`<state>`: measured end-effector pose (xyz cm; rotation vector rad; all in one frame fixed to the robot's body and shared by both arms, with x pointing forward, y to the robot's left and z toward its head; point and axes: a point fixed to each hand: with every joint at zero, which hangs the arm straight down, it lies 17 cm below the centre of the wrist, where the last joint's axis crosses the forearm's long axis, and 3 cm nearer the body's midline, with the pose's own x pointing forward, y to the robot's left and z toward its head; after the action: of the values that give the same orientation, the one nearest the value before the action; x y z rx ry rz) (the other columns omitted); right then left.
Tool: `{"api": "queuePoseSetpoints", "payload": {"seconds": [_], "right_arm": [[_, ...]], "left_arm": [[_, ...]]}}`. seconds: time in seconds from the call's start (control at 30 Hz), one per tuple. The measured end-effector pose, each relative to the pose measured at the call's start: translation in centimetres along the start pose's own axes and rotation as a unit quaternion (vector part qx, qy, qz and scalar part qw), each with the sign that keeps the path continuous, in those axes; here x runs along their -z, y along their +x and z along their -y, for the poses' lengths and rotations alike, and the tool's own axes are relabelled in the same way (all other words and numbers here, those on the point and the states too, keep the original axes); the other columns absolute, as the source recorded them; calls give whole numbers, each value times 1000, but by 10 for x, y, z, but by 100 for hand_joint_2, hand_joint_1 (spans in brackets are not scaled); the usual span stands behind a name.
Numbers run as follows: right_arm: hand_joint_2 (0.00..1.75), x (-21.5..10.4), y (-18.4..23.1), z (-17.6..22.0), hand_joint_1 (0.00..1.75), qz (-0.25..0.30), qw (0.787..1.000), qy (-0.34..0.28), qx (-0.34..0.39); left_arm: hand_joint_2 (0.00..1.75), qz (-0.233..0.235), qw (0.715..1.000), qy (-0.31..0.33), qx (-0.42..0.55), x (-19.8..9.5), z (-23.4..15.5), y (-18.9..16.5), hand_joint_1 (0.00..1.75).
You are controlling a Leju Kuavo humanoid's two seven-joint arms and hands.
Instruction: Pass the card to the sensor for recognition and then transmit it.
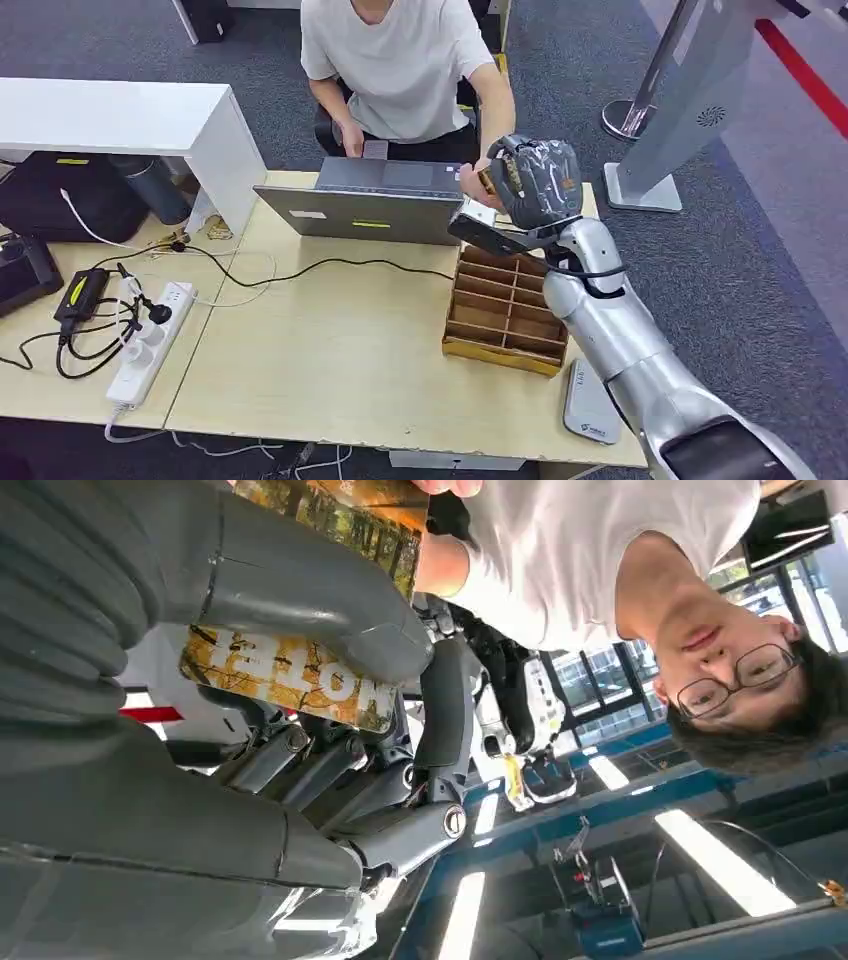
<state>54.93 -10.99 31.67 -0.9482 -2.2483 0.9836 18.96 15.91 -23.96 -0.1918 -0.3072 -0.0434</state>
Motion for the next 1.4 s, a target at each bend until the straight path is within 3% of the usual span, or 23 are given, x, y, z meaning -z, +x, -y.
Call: {"api": "queuePoseSetpoints", "payload": {"seconds": [0.87,1.4], "right_arm": [[175,-2,-3,-2,175,-5,1000,4,3],[175,-30,-71,23,175,-49,998,-7,-25]], "left_arm": [[175,8,1000,5,2,0,-2,3,0],[175,4,1000,7,-16,0,-10,-7,0]]}}
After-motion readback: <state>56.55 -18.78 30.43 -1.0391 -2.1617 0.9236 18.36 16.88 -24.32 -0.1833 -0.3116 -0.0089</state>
